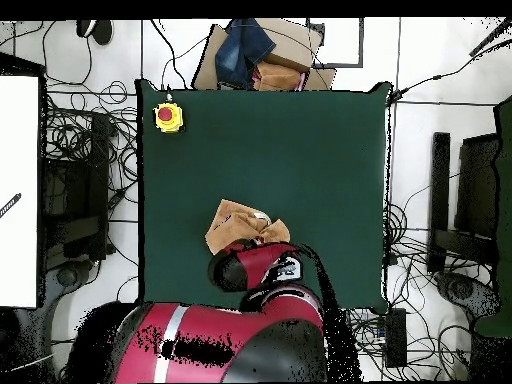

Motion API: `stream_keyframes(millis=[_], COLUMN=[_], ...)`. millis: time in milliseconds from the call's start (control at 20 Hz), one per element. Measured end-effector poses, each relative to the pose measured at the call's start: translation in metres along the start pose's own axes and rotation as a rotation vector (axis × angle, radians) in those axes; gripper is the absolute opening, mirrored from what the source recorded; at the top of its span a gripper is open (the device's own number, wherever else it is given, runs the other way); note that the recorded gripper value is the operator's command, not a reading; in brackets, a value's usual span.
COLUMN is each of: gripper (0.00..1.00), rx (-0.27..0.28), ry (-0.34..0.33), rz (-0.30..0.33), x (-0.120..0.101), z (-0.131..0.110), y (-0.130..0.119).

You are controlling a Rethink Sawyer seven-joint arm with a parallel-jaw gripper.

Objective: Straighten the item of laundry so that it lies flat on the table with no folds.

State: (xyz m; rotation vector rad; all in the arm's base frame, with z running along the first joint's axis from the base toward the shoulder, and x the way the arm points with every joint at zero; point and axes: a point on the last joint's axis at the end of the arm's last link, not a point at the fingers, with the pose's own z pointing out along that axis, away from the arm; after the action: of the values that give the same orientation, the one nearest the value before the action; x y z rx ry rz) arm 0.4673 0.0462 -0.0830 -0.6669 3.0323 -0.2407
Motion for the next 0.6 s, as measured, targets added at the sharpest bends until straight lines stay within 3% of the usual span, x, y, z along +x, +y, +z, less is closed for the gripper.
stream_keyframes(millis=[600], gripper=[1.00], rx=[-0.005], ry=[0.072], rz=[0.047], x=[-0.012], z=[-0.033], y=[-0.027])
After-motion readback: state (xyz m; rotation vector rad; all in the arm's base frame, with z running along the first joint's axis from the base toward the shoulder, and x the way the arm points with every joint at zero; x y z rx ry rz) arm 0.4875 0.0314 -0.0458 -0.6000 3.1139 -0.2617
